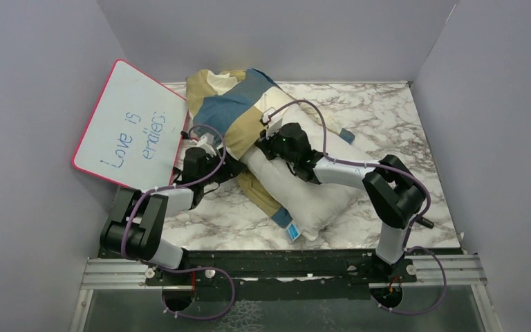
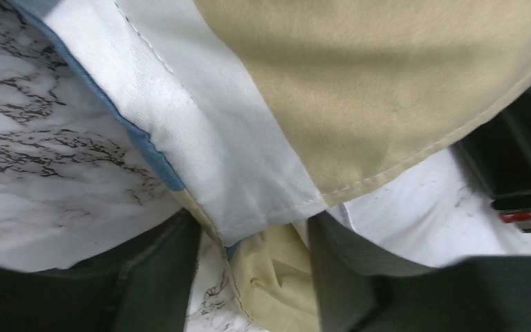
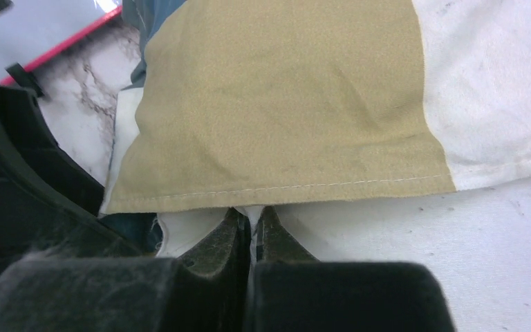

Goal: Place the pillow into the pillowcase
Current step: Stuff the pillow into the pillowcase.

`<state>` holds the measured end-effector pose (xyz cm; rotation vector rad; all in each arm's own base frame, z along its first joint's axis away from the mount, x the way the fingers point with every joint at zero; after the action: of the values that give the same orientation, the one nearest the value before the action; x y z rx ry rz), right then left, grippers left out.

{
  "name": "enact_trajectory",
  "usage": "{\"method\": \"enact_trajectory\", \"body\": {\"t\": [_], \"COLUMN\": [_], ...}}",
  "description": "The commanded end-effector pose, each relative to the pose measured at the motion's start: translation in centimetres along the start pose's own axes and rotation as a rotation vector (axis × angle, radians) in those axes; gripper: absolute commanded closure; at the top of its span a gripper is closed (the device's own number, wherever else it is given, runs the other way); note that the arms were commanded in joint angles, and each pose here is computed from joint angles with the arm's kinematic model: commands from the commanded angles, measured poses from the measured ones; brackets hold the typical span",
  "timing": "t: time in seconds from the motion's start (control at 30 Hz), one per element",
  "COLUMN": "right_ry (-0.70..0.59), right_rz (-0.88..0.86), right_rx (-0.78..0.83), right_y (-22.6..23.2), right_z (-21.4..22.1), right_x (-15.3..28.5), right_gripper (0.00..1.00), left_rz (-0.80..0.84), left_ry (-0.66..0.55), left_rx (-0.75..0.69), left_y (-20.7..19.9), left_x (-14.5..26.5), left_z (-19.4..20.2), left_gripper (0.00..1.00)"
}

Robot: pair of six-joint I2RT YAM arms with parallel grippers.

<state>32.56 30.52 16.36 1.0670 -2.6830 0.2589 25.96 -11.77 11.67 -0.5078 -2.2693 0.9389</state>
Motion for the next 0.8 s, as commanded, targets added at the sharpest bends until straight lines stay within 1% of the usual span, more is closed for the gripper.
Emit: {"method": "enact_trajectory", "body": {"t": [0.0,0.07,0.1,0.13,0.27,0.37,0.47,0.53,0.63,0.77], "right_ry": [0.040,0.023,0.007,-0.008,-0.093,-0.176,-0.274,-0.316,-0.332,-0.291], "right_rz": [-0.006,-0.001,0.000,0.008,0.016,0.012,0.008,0.005,-0.022,-0.060], "right_rx": [-0.173,-0.214,-0.234,-0.257,-0.335,-0.392,-0.413,-0.423,-0.446,-0.479], "right_y": [-0.7,-0.8,-0.8,-0.9,-1.2,-1.8,-2.1,-2.1,-1.7,-1.0], "right_z": [2.1,2.2,2.2,2.2,1.3,0.2,-0.7,-0.9,0.3,2.7], "right_x": [0.1,0.1,0.1,0.1,0.2,0.4,0.9,1.1,1.3,1.4], "right_gripper": [1.00,1.00,1.00,1.00,1.00,1.00,1.00,1.00,1.00,1.00], "left_rz": [0.032,0.038,0.051,0.057,0.106,0.126,0.086,0.055,0.055,0.095], "left_ry": [-0.024,-0.024,-0.034,-0.038,-0.073,-0.073,-0.065,-0.030,0.011,0.015], "left_rx": [-0.035,-0.051,-0.069,-0.079,-0.106,-0.127,-0.136,-0.138,-0.142,-0.179], "left_y": [-0.9,-1.4,-2.0,-2.3,-4.9,-6.5,-6.5,-5.8,-5.5,-6.9], "left_x": [-1.3,-1.3,-1.1,-1.1,0.1,0.7,1.0,1.0,0.9,1.0], "left_z": [-0.1,0.3,0.3,0.5,0.9,2.3,4.6,6.2,7.9,8.6], "left_gripper": [0.55,0.76,0.91,1.00,1.00,1.00,1.00,1.00,1.00,1.00]}}
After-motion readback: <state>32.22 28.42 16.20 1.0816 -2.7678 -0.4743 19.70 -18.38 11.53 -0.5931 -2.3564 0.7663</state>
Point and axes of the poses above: each gripper's point midway between its finger pads, its own x axis back along the fingers, its own y axis along the line the jaws close on, z = x × y, the point moved 10 cm from there along x, back along the fingers, and after that the axes turned 2 degrees about x, right-handed, at the moved point
